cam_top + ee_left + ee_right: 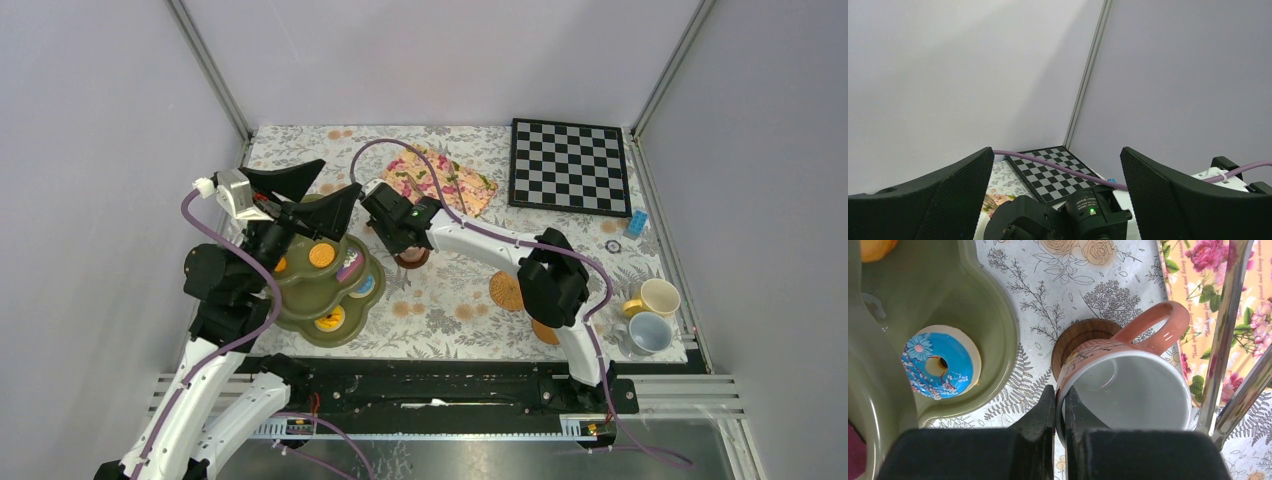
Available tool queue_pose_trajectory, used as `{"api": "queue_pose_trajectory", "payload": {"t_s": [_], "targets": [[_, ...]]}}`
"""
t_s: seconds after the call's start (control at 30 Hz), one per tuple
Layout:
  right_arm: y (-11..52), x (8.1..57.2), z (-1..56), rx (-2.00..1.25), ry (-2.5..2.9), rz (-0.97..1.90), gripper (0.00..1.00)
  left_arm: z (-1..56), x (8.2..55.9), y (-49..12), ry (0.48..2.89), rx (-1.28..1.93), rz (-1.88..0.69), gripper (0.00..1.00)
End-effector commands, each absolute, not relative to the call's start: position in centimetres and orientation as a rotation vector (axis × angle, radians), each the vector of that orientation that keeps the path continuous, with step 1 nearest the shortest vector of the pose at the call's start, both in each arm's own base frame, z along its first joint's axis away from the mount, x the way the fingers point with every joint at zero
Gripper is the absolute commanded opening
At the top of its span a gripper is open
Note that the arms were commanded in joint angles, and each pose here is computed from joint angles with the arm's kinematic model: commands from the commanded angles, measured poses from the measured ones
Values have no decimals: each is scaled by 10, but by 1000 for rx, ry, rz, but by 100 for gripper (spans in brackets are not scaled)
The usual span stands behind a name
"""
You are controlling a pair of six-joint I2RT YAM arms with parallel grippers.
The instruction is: Serve the afternoon tea
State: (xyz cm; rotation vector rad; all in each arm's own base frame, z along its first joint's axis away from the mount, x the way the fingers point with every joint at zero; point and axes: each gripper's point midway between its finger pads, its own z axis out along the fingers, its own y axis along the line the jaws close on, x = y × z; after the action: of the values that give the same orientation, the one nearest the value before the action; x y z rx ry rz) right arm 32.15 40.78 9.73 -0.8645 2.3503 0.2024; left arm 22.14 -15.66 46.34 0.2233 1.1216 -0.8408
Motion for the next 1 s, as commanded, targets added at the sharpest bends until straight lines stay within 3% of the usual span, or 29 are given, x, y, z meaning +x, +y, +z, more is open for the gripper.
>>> {"api": "queue_pose_trajectory", "payload": {"t_s": [0.0, 0.07, 0.37, 0.57, 0.77, 0.97], "targets": [[421, 336, 128, -817, 2265, 243, 15, 470, 221, -155, 1091, 233, -829, 99], [421, 337, 132, -812, 2258, 245, 24, 470, 221, -156, 1093, 234, -830, 99], [413, 332, 195, -735, 2189, 313, 43, 469, 221, -158, 1097, 242, -838, 99], [346, 328, 215, -611, 2172, 126, 54, 469, 222, -157, 1097, 241, -835, 99], [242, 316, 193, -371, 2214, 102, 59, 471, 219, -159, 1092, 249, -848, 99], [169, 280, 113, -260, 2360, -8, 54, 469, 220, -162, 1098, 255, -868, 99]]}}
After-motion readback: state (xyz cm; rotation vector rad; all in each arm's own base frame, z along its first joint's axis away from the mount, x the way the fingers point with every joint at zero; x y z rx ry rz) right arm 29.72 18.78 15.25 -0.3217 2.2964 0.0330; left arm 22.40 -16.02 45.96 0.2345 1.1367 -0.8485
